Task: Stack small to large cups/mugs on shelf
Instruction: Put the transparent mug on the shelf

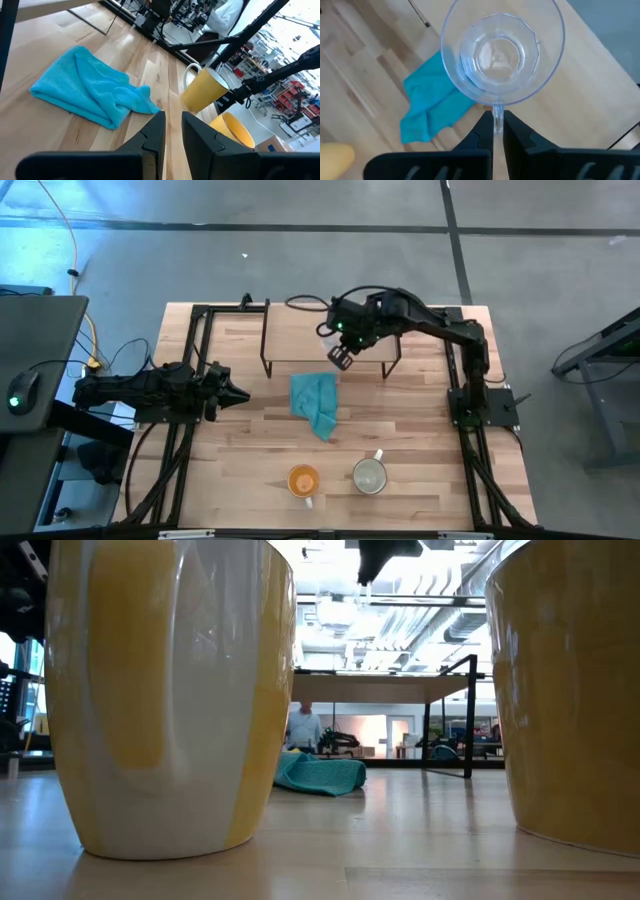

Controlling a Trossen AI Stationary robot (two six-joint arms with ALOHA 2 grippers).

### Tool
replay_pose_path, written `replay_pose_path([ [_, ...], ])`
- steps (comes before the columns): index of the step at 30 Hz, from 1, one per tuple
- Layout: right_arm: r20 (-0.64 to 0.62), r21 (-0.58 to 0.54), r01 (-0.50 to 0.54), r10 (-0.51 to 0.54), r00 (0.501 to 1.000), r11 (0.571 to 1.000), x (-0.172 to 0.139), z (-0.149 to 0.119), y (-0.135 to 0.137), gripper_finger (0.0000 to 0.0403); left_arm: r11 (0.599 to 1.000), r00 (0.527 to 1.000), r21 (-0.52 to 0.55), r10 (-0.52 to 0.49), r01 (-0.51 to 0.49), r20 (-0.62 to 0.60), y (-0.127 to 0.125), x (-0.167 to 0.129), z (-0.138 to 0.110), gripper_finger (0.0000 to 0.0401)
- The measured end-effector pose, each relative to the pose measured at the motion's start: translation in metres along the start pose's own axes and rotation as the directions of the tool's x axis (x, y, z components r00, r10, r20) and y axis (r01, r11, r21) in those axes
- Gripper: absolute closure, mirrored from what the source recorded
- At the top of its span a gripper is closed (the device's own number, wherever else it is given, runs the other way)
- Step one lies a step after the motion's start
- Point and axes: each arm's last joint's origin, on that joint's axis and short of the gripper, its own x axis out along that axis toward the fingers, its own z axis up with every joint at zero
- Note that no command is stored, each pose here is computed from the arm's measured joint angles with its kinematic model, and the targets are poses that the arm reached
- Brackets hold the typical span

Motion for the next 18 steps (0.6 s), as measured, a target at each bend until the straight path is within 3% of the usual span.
replay_pose_path([
  [18,-0.038,0.262,-0.014,0.025,0.999,0.965,0.011,0.026,-0.064,0.0402,1.0,1.0,-0.001,-0.004,0.004,-0.003,0.0,0.0,0.0,0.0348],
])
